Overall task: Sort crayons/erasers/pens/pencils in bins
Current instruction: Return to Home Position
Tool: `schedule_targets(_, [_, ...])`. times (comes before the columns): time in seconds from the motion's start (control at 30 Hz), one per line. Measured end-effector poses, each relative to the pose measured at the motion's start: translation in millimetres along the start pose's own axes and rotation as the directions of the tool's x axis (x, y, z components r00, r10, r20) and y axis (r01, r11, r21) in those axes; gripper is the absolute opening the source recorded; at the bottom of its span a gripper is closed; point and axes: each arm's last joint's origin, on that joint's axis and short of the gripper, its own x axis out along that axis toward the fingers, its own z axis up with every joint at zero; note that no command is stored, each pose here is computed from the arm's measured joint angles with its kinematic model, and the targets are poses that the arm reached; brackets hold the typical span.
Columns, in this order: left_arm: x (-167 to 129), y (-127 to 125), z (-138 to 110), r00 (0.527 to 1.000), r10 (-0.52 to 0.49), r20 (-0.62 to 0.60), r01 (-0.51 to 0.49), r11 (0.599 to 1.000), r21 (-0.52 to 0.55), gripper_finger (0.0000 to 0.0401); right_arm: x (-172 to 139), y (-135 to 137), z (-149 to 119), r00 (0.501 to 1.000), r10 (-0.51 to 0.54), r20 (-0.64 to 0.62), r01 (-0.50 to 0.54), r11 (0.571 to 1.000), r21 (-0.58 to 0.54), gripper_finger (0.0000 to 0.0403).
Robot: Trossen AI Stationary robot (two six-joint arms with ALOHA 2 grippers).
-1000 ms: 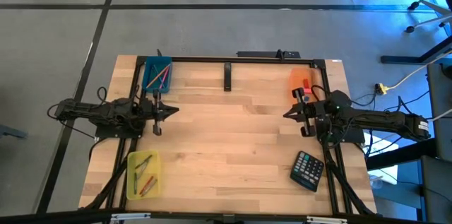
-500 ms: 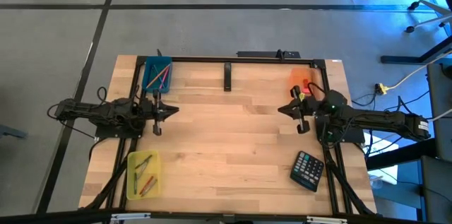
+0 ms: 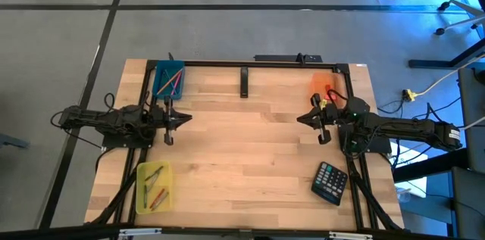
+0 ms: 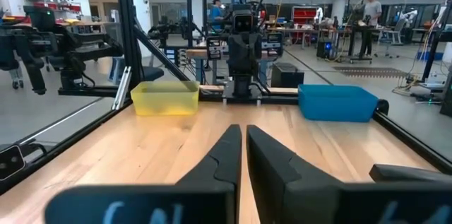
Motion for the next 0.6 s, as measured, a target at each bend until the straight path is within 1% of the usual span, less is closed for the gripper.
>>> schedule_targets(0.4, [0.0, 0.0, 0.0, 1.0, 0.0, 0.0, 0.0, 1.0, 0.0, 0.0001, 0.6, 1.1, -0.1, 1.0, 0.007, -0.001, -0.007, 1.0, 0.001, 0.0028])
schedule_targets(0.5, [0.0, 0.0, 0.0, 1.0, -0.001, 0.0, 0.001, 1.0, 0.0, 0.0002, 1.5, 3.8, -0.4, 0.999, 0.034, -0.002, -0.034, 0.999, 0.003, 0.0028])
schedule_targets(0.6, [0.0, 0.0, 0.0, 1.0, 0.0, 0.0, 0.0, 1.0, 0.0, 0.0007, 1.7, 4.4, -0.3, 0.999, 0.038, -0.001, -0.038, 0.999, 0.003, 0.0028])
